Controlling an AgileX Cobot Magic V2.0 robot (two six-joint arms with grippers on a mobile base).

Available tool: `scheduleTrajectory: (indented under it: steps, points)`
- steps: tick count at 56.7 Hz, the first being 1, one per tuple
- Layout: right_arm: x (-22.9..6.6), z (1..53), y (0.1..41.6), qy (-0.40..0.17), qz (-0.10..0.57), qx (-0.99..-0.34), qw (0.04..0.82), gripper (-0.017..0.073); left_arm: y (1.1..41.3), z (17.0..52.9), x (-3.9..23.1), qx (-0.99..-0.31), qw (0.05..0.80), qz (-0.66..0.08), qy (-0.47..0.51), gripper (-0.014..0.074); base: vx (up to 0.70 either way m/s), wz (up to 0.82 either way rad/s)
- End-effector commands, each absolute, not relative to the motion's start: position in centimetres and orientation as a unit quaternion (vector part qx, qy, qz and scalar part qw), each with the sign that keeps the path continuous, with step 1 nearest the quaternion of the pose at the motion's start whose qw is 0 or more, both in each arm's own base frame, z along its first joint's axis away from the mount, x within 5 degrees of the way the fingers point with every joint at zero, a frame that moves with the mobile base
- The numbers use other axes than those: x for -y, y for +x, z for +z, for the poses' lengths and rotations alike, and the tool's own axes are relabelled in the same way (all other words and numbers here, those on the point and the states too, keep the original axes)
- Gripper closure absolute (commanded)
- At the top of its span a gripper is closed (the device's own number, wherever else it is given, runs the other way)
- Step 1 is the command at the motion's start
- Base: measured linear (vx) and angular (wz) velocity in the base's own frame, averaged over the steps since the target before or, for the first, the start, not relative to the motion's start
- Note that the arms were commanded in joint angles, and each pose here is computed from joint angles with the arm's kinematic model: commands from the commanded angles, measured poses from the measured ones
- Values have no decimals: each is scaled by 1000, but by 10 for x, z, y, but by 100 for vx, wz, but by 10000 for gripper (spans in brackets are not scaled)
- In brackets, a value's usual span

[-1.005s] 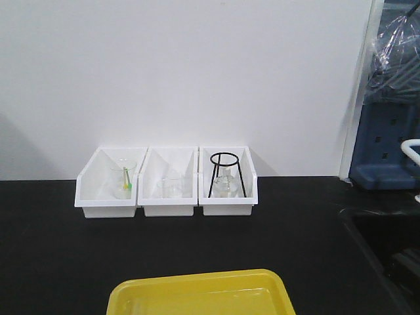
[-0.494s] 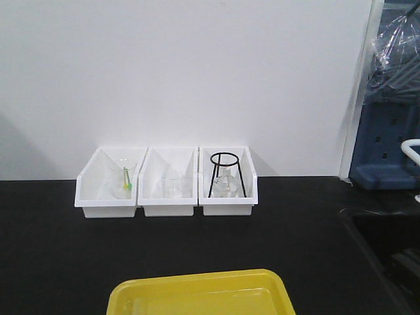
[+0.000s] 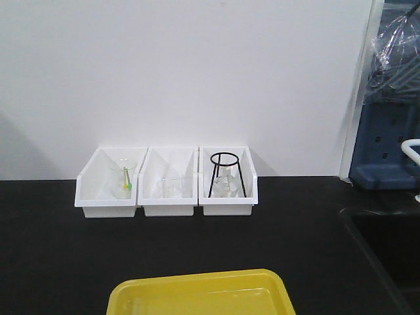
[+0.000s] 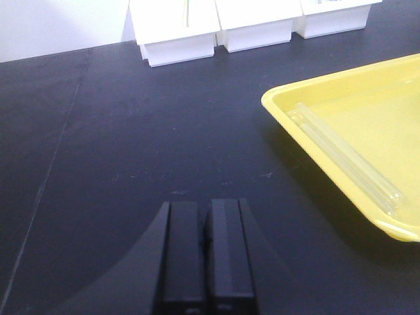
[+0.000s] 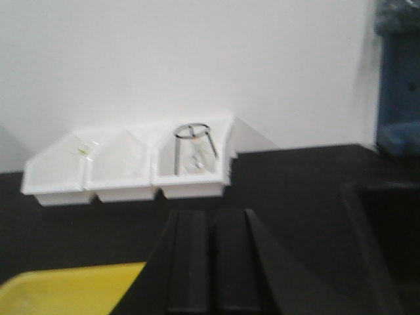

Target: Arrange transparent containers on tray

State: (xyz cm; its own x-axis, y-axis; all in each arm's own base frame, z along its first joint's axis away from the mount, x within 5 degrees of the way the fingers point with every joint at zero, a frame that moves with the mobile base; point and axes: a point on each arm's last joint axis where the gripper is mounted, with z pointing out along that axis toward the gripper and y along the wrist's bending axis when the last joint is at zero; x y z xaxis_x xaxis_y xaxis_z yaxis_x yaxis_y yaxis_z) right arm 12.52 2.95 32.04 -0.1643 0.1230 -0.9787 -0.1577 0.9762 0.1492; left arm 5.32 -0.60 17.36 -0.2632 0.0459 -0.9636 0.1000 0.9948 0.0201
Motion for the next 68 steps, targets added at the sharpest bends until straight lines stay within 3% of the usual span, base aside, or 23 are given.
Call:
scheduleTrajectory:
  steps: [1, 13, 30, 36, 48, 57, 68]
  points:
    - [-28, 322, 125, -47, 66, -776, 626, 571, 55, 172, 6, -773, 632, -26, 39, 601, 0, 0]
    - [-28, 307, 120, -94, 35, -809, 579, 571, 55, 172, 6, -773, 632, -26, 39, 601, 0, 0]
    - [-26, 226, 82, -83, 124, -754, 640, 571, 55, 172, 6, -773, 632, -26, 39, 601, 0, 0]
    - [-17, 200, 70, -73, 95, -711, 693, 571, 55, 172, 6, -773, 632, -26, 39, 601, 0, 0]
    - [-3, 208, 56, -37, -5, -653, 757, 571, 55, 172, 6, -773, 632, -26, 39, 601, 0, 0]
    - [0, 198, 57, 2, -3, -697, 717, 571, 55, 172, 6, -773, 632, -26, 39, 601, 0, 0]
    - [-1, 188, 57, 2, 3, -735, 678, 571, 55, 172, 6, -773, 632, -26, 39, 601, 0, 0]
